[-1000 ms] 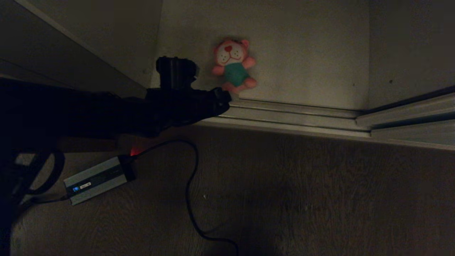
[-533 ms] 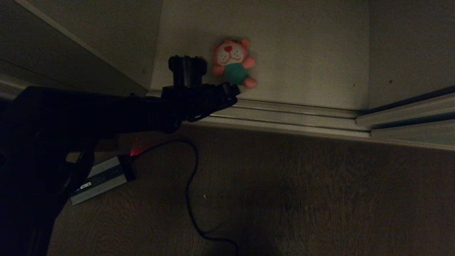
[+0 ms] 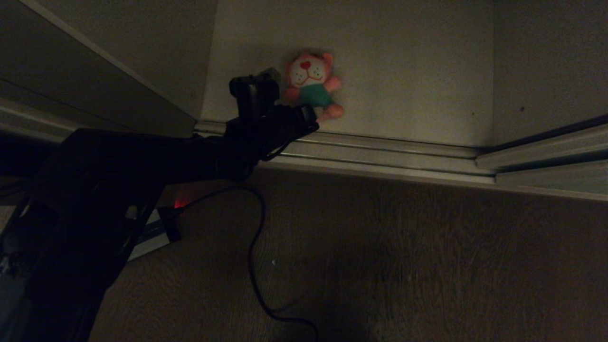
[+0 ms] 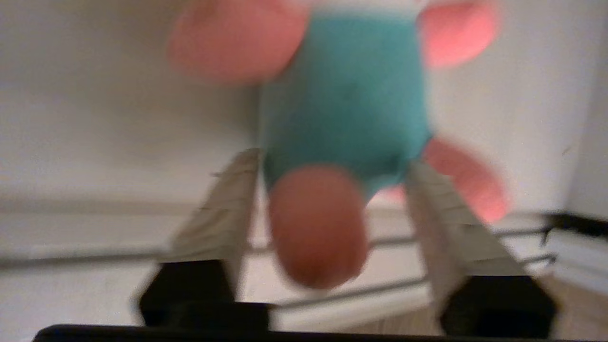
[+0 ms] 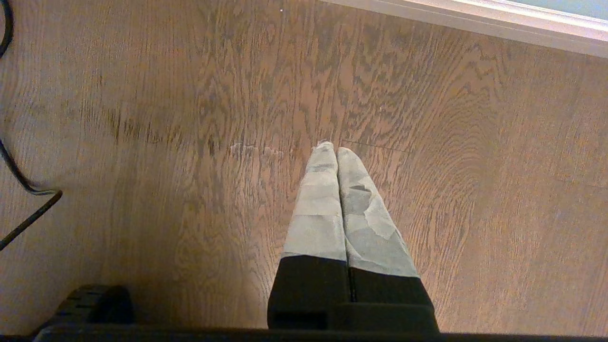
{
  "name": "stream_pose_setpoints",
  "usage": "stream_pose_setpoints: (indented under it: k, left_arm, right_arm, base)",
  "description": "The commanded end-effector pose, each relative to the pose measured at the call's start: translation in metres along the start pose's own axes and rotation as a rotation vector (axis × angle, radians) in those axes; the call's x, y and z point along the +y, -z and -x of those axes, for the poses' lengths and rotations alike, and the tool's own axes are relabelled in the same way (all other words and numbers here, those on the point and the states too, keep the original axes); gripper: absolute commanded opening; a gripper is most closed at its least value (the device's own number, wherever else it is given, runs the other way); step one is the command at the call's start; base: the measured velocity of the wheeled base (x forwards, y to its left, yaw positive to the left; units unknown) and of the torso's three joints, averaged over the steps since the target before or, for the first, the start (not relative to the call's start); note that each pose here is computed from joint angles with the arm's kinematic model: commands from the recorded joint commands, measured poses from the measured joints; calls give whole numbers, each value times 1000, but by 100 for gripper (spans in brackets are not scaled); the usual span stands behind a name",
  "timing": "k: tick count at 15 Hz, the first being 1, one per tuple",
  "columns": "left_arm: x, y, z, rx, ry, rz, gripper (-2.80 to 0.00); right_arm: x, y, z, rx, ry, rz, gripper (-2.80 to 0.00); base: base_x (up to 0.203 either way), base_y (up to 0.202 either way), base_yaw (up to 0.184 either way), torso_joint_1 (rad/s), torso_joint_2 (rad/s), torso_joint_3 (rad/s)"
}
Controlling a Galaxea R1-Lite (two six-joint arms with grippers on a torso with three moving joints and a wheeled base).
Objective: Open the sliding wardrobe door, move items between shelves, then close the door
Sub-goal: Place the pink doll on the higher shelf
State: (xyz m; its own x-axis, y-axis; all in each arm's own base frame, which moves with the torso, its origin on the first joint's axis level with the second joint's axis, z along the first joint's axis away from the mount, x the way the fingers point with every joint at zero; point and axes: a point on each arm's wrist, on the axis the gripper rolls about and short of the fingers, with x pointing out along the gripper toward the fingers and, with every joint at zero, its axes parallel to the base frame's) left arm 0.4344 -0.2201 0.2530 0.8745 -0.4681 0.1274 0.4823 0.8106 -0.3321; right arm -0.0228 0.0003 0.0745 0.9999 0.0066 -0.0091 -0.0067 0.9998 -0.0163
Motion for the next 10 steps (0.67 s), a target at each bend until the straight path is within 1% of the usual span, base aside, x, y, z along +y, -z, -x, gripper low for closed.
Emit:
stream_pose_setpoints:
  k: [1, 4, 7, 8, 10]
  left_arm:
    - [0, -1, -1, -19, 6, -3, -280]
    - [1, 2, -3, -34, 12, -3, -280]
    - [5, 12, -7, -17, 6, -4, -280]
    - [5, 12, -7, -17, 6, -3, -280]
    - [1, 4, -3, -17, 10, 42, -280]
  right_arm:
    - [0, 1, 0, 2, -1, 0, -280]
    - [0, 1, 0, 2, 0, 0, -280]
    - [0, 1, 0, 2, 0, 0, -280]
    - [0, 1, 0, 2, 0, 0, -280]
    - [0, 1, 0, 2, 0, 0, -280]
  base:
    - [0, 0, 0, 0, 0, 0]
    - [0, 0, 0, 0, 0, 0]
    - [0, 0, 0, 0, 0, 0]
    - [0, 0, 0, 0, 0, 0]
    - [0, 0, 0, 0, 0, 0]
